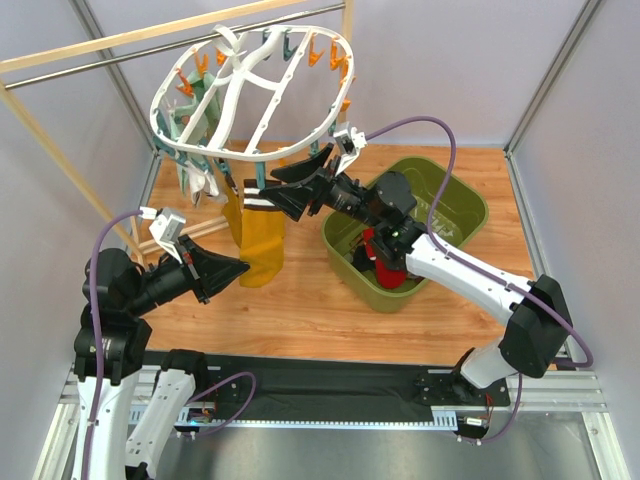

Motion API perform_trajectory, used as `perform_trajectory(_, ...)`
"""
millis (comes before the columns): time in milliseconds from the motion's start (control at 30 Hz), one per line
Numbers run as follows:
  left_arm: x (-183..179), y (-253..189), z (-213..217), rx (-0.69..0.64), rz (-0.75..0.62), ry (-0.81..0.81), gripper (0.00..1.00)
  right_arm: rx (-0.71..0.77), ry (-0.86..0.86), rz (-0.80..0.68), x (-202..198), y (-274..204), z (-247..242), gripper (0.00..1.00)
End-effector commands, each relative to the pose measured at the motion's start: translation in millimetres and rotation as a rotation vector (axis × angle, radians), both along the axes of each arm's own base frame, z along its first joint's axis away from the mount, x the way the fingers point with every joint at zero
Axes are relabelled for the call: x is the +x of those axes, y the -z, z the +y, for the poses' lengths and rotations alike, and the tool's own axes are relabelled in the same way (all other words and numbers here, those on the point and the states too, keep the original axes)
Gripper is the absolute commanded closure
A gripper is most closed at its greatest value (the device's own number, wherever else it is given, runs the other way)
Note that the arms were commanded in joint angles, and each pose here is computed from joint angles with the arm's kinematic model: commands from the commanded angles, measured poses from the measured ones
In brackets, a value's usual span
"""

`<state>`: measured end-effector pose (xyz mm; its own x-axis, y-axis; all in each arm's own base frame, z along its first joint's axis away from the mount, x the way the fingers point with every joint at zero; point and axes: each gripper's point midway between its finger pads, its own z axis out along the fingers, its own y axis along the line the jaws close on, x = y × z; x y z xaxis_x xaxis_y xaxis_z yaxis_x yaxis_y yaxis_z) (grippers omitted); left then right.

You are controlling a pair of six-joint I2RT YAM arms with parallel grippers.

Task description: Remove the socks clipped to the hanger

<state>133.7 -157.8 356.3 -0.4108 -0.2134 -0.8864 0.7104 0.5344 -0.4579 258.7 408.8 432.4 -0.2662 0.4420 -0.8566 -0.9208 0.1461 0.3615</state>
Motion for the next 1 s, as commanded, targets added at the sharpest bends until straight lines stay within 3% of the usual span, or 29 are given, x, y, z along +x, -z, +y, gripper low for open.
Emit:
perform_trajectory(0,-6,-16,-2,-0.010,-0.034,0.020,1.00,0.102,0.045,-0.071,3,-37,-9,0.29)
perform_trajectory(133,-8,-17,-2,-0.012,-0.034,0.023,1.00,0.113,0.067,-0.066,11,-38,-7,0.21)
perform_trajectory(700,-7,-19,-4,-0.019,-0.034,0.041,1.00,0.075,0.027,-0.082,7,-29,19,0.26)
perform_trajectory(967,-6,-20,-5,-0.024,-0.040,0.044,1.00,-0.006,-0.008,-0.027,-4,16,18,0.22)
